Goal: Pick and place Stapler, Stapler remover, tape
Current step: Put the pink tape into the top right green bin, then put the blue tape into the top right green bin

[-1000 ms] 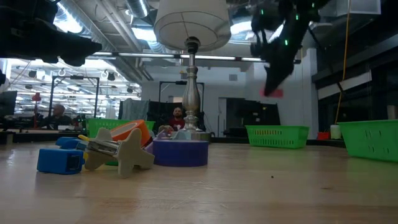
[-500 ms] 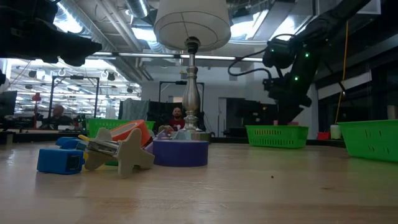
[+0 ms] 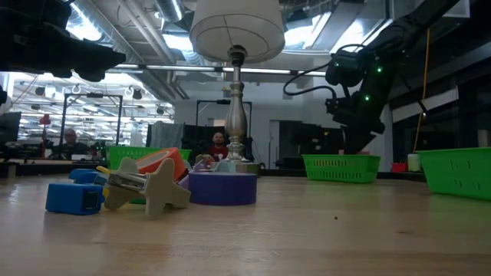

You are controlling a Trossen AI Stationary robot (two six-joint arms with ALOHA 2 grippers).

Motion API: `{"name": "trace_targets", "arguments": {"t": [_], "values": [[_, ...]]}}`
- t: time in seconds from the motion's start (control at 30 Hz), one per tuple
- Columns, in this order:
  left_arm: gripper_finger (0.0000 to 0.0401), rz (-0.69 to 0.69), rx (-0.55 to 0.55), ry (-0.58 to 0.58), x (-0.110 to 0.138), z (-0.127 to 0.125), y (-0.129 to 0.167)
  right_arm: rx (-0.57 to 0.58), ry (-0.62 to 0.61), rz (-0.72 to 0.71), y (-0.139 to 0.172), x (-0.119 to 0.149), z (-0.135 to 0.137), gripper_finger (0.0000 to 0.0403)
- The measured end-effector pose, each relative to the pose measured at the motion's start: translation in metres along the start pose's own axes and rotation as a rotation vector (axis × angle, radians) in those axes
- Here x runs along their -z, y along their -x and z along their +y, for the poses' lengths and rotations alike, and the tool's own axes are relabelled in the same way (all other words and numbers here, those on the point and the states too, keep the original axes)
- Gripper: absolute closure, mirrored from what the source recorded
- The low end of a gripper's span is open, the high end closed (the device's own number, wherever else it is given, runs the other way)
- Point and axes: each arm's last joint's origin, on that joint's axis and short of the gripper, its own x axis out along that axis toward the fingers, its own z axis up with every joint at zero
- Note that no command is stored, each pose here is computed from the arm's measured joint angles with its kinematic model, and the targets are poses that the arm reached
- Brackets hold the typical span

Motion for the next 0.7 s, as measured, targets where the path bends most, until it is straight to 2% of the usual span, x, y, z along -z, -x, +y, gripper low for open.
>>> {"name": "trace_targets", "arguments": {"t": [0.43, 0.53, 0.7], "values": [[0.0244, 0.000, 0.000, 0.000, 0.000, 0.000, 0.000, -0.002, -0.028, 0.002, 0.000, 0.000, -0.001, 0.0227], [0.0244, 0.000, -0.001, 0.000, 0.000, 0.000, 0.000, -0.002, -0.028, -0.004, 0.002, -0.002, -0.001, 0.0211], [0.0244, 0.000, 0.000, 0.000, 0.000, 0.000, 0.000, -0.009, -0.027, -0.043, 0.017, -0.021, 0.001, 0.0204]]}}
